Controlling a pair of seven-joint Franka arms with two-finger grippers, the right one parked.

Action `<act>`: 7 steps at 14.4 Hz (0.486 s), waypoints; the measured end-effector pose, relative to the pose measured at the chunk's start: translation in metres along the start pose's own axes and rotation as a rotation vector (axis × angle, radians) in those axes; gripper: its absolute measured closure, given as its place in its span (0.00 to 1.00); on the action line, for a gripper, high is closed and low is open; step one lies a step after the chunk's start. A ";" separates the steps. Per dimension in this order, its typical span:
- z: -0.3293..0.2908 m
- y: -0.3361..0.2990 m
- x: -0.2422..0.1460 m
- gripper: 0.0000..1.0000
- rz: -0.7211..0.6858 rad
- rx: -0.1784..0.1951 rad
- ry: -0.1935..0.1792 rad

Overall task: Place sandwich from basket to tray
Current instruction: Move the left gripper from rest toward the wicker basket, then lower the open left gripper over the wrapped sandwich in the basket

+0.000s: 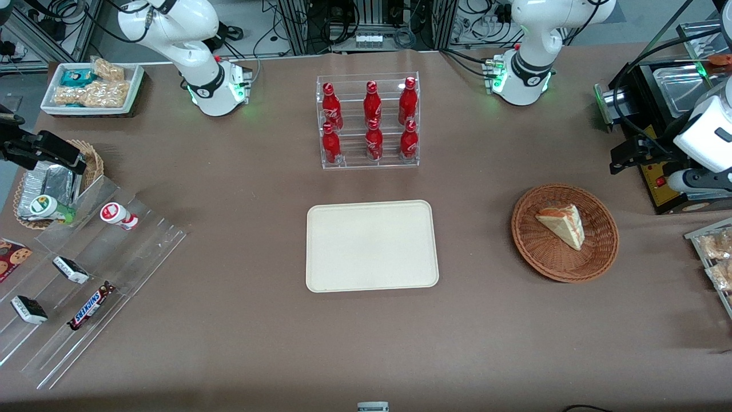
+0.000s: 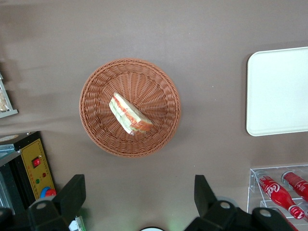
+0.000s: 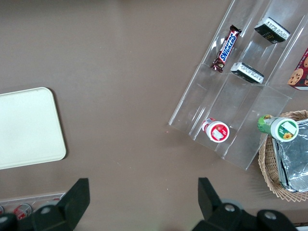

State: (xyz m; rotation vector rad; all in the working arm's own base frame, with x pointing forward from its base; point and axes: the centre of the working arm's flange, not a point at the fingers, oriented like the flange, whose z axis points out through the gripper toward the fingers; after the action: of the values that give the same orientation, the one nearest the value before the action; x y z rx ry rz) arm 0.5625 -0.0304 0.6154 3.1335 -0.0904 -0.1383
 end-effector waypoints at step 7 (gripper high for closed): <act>0.085 -0.008 0.010 0.00 -0.014 -0.002 -0.080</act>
State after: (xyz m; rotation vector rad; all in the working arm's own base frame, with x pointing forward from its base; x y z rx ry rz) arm 0.5659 -0.0233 0.5293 3.1270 -0.0691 -0.2637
